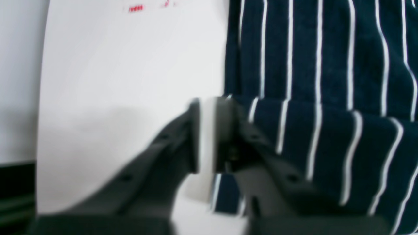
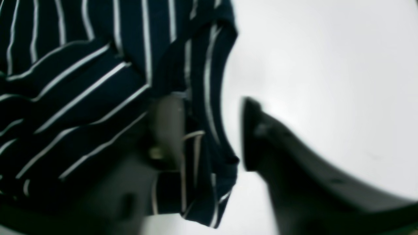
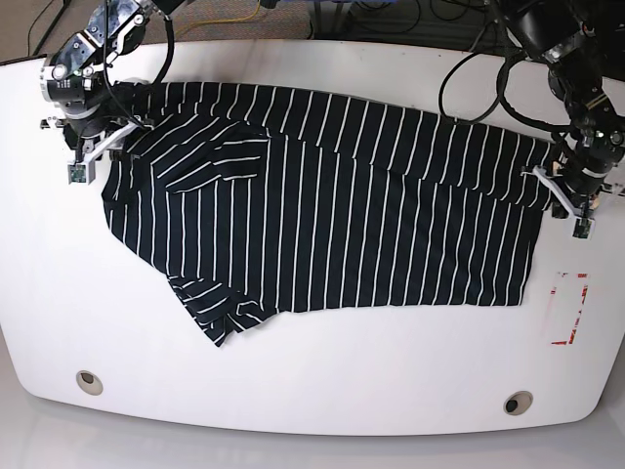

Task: Layout the t-shirt on the table in an organized manner, then fold the t-shirt properly
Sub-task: 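Regrasp the shirt hem edge with both grippers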

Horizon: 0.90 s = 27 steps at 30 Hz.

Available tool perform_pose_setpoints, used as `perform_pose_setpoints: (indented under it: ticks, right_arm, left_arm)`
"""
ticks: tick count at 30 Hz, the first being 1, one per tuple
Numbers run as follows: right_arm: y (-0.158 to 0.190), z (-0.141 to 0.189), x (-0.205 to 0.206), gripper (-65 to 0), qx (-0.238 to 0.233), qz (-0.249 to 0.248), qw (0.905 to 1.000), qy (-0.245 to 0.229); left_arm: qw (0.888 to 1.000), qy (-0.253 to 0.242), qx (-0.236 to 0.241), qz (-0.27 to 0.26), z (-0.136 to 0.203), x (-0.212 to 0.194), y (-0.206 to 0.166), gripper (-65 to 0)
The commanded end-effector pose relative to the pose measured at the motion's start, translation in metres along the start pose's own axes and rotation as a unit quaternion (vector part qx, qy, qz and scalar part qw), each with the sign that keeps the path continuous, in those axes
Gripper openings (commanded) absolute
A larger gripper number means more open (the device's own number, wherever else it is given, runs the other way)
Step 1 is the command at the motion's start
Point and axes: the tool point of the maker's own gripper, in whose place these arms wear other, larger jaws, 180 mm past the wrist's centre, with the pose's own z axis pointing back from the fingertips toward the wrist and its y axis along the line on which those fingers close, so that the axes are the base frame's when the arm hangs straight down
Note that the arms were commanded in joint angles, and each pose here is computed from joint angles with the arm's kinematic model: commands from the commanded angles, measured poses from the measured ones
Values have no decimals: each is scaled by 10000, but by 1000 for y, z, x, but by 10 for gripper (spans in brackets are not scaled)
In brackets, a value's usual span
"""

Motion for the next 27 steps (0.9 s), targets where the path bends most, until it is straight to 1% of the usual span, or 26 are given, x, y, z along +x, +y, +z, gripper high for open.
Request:
perform_pose_setpoints:
  ticks: [1, 2, 4, 6, 9, 12, 16, 20, 27]
  right_arm:
    - [2, 0, 6, -639, 50, 132, 9999, -97]
    - [6, -2, 6, -650, 104, 168, 9998, -79]
    - [13, -3, 1, -650, 212, 280, 9994, 2]
    - [22, -5, -2, -634, 326, 379, 9987, 52]
    - [26, -8, -9, -636, 410, 393, 9983, 150]
    - [30, -16, -20, -636, 528, 302, 9977, 291]
    - [35, -26, -28, -636, 677, 158, 9973, 234]
    - [43, -38, -45, -636, 885, -8, 9956, 318]
    - [35, -52, -63, -636, 973, -160, 9944, 377]
  left_arm:
    - [9999, -141, 2, 18, 1, 5, 2, -650]
    - [9999, -111, -15, 32, 0, 2, 1, -650]
    - [9999, -42, -58, 76, -3, -3, 0, -650]
    - [9998, 63, -129, 145, -7, -11, -3, -650]
    - [9996, 129, -160, 182, -8, -17, -4, -650]
    - [9994, 242, -176, 182, -8, -26, -5, -650]
    - [9995, 214, -164, 153, -5, -26, -6, -650]
    - [9995, 248, -131, 106, -2, -29, -4, -650]
    - [9995, 277, -136, 102, -1, -31, -4, -650]
